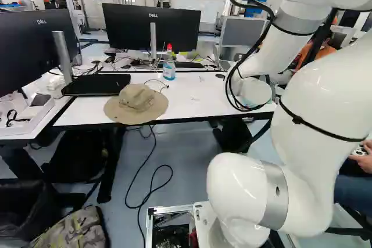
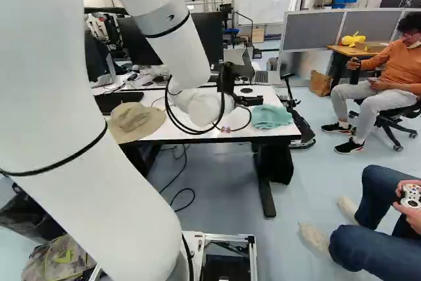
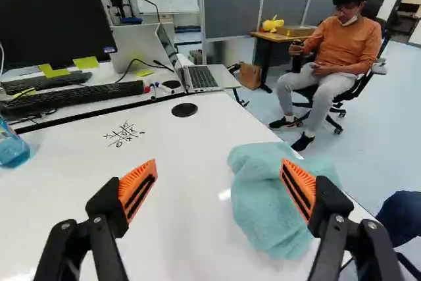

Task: Clean the table with the green towel

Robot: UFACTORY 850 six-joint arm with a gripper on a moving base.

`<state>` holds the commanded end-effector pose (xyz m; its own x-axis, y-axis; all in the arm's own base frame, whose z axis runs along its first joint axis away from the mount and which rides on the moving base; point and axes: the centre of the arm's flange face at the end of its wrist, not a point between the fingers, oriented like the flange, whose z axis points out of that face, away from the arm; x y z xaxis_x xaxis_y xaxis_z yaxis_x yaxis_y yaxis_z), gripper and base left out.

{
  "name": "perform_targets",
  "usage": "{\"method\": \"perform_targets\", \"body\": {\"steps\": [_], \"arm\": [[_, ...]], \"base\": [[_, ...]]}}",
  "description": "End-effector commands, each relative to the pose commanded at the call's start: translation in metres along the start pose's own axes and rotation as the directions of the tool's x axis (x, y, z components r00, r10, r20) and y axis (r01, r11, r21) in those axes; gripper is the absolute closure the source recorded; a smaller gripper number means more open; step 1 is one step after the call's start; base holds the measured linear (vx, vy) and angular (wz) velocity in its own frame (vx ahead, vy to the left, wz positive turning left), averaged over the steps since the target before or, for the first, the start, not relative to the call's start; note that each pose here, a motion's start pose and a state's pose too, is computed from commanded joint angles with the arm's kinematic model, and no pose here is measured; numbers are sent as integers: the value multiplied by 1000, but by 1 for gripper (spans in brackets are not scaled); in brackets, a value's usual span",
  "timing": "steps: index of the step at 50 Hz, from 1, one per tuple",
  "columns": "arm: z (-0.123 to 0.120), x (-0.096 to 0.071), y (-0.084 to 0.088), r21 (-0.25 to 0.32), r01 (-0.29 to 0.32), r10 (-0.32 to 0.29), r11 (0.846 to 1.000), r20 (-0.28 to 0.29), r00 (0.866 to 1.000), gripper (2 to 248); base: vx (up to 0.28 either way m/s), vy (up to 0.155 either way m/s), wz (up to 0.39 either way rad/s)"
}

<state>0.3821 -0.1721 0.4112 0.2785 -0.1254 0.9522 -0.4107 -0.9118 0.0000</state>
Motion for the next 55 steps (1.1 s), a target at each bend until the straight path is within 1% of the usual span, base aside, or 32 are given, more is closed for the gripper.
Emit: {"method": "perform_targets", "body": {"steps": [30,46,55], "arm": [[34,2,36,-76,-24,31,997,90,995,3],[57,2,55,-110,-35,52,993,152,987,3],[73,3,61,-118,-38,60,992,186,981,3]], "base": [[0,0,0],[0,0,0],[0,0,0]]}}
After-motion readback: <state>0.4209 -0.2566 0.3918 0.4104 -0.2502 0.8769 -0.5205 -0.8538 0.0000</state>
